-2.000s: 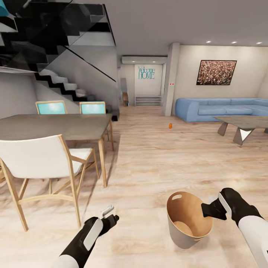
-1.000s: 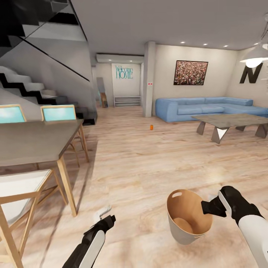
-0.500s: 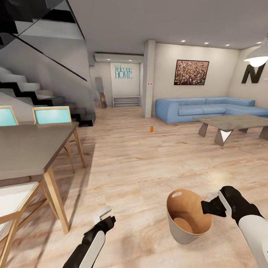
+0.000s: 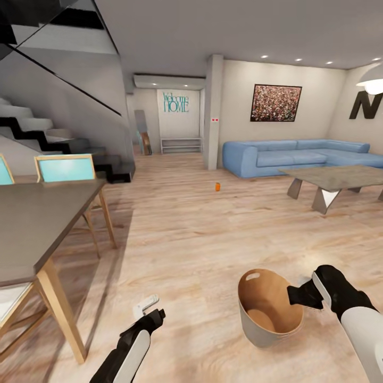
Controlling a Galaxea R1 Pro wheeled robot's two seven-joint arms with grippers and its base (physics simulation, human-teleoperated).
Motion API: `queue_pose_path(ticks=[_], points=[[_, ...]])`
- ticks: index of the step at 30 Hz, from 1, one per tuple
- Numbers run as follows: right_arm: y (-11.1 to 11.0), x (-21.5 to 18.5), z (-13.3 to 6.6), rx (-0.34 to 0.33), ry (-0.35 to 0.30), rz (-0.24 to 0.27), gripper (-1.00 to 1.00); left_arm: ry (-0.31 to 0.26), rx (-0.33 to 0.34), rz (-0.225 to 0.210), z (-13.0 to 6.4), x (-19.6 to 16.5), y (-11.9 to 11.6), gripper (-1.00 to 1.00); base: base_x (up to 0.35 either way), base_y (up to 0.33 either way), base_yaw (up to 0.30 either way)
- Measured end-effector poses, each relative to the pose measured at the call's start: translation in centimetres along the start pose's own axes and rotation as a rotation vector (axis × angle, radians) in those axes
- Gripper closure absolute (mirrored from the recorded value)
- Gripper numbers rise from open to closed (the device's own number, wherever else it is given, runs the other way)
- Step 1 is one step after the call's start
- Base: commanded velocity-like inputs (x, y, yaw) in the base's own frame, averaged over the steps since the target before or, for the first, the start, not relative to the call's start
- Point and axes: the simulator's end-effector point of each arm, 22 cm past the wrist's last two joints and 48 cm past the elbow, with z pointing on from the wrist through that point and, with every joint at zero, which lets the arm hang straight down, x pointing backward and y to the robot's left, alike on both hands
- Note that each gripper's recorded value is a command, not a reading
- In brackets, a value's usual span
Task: Put the three can of soda from the living room inside the tash can in the kitchen.
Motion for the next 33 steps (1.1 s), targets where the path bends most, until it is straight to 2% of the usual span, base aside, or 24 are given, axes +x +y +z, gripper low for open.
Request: queue_pose_path(ticks=[5, 22, 25, 29, 33], points=[[0.5, -1.9, -1.2, 0.001, -0.054, -0.019, 1.00, 0.000, 0.000, 0.000, 0.0, 0.0, 0.0, -1.00, 0.343, 0.000, 0.000], [0.5, -2.2, -1.5, 0.001, -0.066, -0.027, 1.00, 0.000, 0.000, 0.000, 0.0, 0.0, 0.0, -1.00, 0.343, 0.000, 0.000], [0.4, -3.7, -1.7, -0.001, -0.139, -0.042, 1.00, 0.000, 0.000, 0.000, 0.0, 0.0, 0.0, -1.00, 0.343, 0.000, 0.000], [0.2, -4.2, -1.7, 0.001, -0.165, -0.048, 1.00, 0.000, 0.000, 0.000, 0.0, 0.0, 0.0, -1.00, 0.343, 0.000, 0.000], [0.4, -3.9, -1.6, -0.001, -0.154, -0.049, 1.00, 0.000, 0.000, 0.000, 0.0, 0.0, 0.0, -1.00, 0.343, 0.000, 0.000]])
